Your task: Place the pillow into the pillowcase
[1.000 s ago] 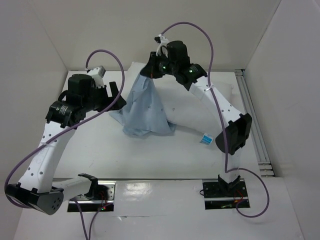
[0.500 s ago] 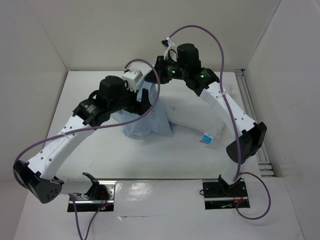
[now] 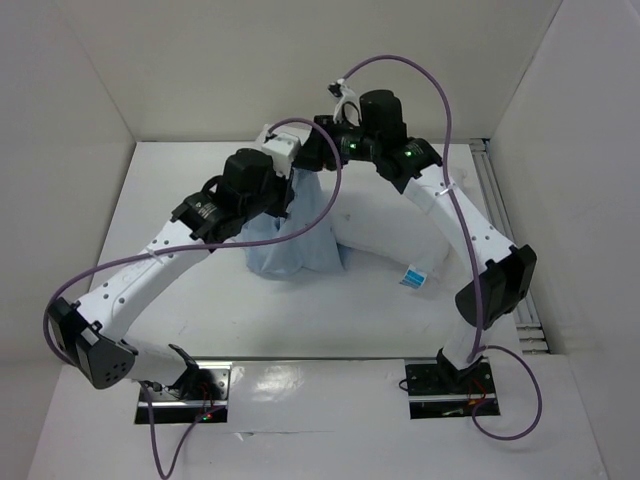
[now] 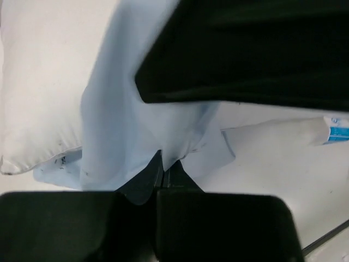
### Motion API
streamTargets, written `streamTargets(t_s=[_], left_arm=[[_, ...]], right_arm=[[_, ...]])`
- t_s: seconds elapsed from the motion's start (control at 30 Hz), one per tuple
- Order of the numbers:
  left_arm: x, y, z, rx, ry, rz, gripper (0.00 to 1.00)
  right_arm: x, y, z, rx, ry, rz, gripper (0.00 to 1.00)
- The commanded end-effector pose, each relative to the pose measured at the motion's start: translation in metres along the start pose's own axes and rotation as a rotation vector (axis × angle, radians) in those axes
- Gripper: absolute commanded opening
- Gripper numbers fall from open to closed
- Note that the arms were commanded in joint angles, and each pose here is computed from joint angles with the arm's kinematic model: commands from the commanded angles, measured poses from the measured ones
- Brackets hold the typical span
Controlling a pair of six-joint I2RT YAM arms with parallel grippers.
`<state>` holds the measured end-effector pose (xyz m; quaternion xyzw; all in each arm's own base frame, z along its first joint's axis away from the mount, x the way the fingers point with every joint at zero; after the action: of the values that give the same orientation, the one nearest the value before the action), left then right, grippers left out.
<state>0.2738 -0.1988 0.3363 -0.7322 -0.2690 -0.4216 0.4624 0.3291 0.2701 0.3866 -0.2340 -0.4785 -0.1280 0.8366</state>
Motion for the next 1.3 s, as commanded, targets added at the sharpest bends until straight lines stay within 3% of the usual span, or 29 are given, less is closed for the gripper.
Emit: streamTargets(t_s=[0.0, 0.07, 0.1, 0.27, 0.37, 0.47, 0.6, 0.83, 1.27], left_arm=[[0.037, -0.017, 0.002, -0.001, -0.047, -0.144, 0.0], [0.043, -0.026, 0.008, -0.018, -0.069, -0.163, 0.0], [0.047, -0.029, 0.009, -0.033, -0.083, -0.184, 0.0], [0.059, -0.03, 0.018, -0.097, -0.132, -0.19, 0.0], [0.069, -0.026, 0.02, -0.114, -0.147, -0.196, 0.0], [0.083, -0.019, 0.022, -0.119, -0.152, -0.196, 0.0], [0.096, -0.018, 0.025, -0.116, -0.166, -0.209, 0.0], [0.101, -0.015, 0.022, -0.132, -0.174, -0.192, 0.0], [0.107, -0.031, 0.024, -0.151, -0.164, -0.215, 0.0]], right_arm=[[0.009, -0.036, -0.01, -0.055, 0.0, -0.053, 0.71], [0.009, -0.06, -0.018, -0.112, 0.01, -0.086, 0.88], [-0.004, -0.066, -0.03, -0.152, 0.037, -0.069, 0.91], [-0.028, -0.112, -0.046, -0.312, 0.05, -0.09, 0.98], [-0.068, -0.101, -0.042, -0.317, 0.078, -0.019, 0.99], [-0.118, -0.068, 0.001, -0.238, 0.055, 0.011, 0.99], [-0.152, -0.041, 0.042, -0.228, 0.031, 0.008, 0.99], [-0.181, 0.005, 0.095, -0.291, -0.02, -0.129, 0.99], [-0.206, 0.093, 0.059, -0.79, 0.085, -0.337, 0.99]])
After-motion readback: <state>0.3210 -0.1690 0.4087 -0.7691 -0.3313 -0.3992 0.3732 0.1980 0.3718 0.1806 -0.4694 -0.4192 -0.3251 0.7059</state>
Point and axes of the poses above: each gripper's point midway between its finger pads, its own y axis out along the fingers, its own z axis along the line the jaws close on, x = y × z, the point moved 8 cm from there along -y, back along the fingers, and after that the axes turned 10 degrees about -y, right-handed, at the moved point
